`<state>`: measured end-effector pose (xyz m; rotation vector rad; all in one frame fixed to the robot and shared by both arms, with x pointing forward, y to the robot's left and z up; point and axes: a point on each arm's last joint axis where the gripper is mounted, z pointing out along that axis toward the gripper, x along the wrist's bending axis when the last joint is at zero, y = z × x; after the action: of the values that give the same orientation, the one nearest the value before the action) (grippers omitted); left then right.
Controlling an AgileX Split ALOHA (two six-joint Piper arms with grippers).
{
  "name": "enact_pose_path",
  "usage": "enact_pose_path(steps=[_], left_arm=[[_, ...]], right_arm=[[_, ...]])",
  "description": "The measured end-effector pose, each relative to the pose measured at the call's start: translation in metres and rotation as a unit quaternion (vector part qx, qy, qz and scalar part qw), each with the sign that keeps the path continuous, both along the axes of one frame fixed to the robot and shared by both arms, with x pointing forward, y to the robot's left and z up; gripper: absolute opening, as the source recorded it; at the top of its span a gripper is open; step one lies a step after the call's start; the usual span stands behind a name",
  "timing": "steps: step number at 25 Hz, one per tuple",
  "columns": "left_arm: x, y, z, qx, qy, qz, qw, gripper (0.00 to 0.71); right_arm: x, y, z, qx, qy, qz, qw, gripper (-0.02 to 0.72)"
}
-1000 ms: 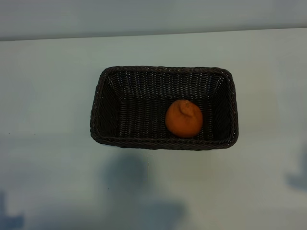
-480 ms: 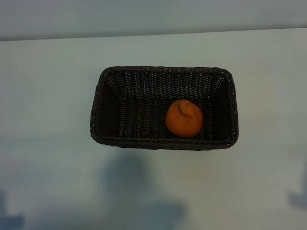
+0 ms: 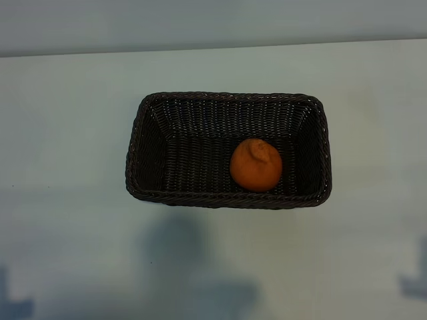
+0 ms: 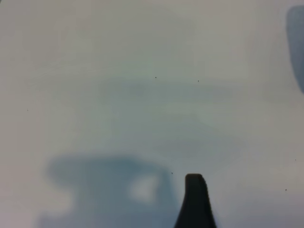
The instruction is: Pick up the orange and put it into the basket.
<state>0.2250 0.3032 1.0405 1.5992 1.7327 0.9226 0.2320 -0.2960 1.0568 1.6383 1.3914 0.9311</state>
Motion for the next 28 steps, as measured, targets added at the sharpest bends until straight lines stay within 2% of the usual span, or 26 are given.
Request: enact_pose_path(steps=[5,28], left_arm=[[0.0000,0.0000,0.0000,0.000,0.000,0.000,1.000,0.551],[0.0000,0.0000,0.0000,-0.002,0.000,0.002,1.000,0.551]], right_arm=[[-0.0006,0.0001,-0.0012,-0.019,0.010,0.010,1.000,0.547],[0.0023,-0.0006,-0.0083,-0.004,0.021,0.002,1.000,0.533]])
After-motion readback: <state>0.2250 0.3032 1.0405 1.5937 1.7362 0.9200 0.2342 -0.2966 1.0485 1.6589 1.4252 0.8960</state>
